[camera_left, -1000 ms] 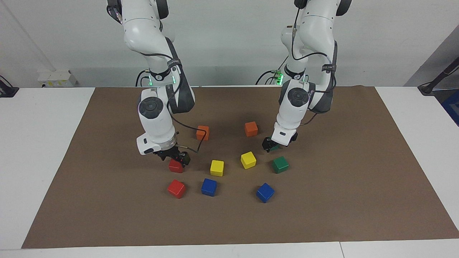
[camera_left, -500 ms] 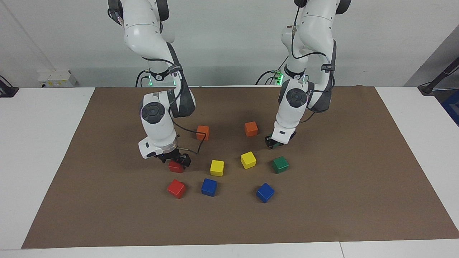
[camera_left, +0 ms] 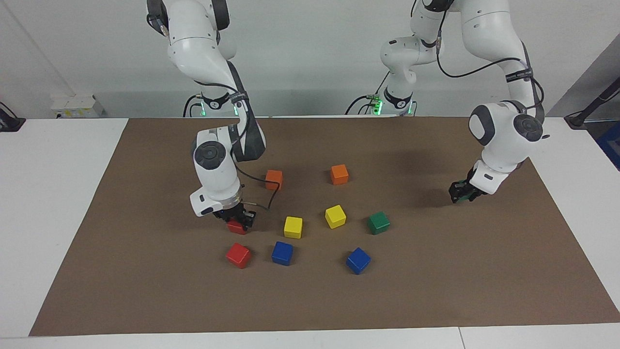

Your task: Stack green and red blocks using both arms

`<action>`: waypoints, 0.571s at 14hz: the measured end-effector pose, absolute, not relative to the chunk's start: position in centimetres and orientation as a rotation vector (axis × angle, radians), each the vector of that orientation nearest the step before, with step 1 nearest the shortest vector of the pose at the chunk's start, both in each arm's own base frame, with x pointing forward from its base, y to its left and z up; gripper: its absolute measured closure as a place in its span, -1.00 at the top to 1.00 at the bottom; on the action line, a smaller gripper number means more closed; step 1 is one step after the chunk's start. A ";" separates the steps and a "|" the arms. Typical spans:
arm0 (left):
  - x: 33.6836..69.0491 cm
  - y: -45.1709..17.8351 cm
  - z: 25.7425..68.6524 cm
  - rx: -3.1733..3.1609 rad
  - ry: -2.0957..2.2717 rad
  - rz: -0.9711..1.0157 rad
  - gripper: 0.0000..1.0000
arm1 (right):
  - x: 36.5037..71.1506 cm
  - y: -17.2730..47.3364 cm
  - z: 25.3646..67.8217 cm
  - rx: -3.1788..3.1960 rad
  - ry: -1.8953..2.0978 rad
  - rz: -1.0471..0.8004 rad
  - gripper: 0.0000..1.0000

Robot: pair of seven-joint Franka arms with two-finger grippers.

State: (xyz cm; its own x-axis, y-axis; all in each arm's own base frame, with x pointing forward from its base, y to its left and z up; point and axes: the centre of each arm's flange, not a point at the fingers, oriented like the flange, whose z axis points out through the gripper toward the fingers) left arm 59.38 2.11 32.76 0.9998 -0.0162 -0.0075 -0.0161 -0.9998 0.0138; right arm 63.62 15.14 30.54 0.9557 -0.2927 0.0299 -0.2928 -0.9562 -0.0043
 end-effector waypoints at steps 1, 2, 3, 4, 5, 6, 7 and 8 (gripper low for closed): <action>59.7 1.6 31.4 3.124 -0.066 -0.008 0.13 | 63.7 14.3 31.3 3.112 -0.392 0.033 0.09; 59.9 1.3 30.4 3.120 -0.108 -0.010 0.13 | 63.7 12.7 32.8 3.119 -0.318 0.018 0.09; 59.9 1.2 29.7 3.117 -0.154 -0.014 0.13 | 63.6 10.2 35.0 3.127 -0.247 -0.003 0.09; 60.0 1.2 29.6 3.115 -0.181 -0.011 0.13 | 63.2 7.1 37.3 3.136 -0.184 -0.026 0.09; 60.1 1.2 29.7 3.114 -0.197 -0.005 0.13 | 62.6 3.6 39.4 3.146 -0.126 -0.032 0.09; 60.1 1.2 29.7 3.114 -0.205 -0.004 0.13 | 61.8 -0.1 40.7 3.155 -0.074 -0.026 0.09; 60.1 1.3 29.6 3.114 -0.207 -0.001 0.13 | 60.9 -3.5 41.1 3.160 -0.031 -0.018 0.09; 60.1 1.3 29.6 3.115 -0.206 0.003 0.28 | 60.1 -6.2 40.7 3.161 -0.002 -0.002 0.09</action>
State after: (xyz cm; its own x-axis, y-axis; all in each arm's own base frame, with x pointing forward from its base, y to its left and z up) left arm 60.07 1.33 29.57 0.9913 -0.1319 0.0035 -0.1320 -0.9911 0.0197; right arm 60.14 -6.17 40.67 1.0000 -0.0012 -0.0012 -0.0012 -0.9998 -0.0199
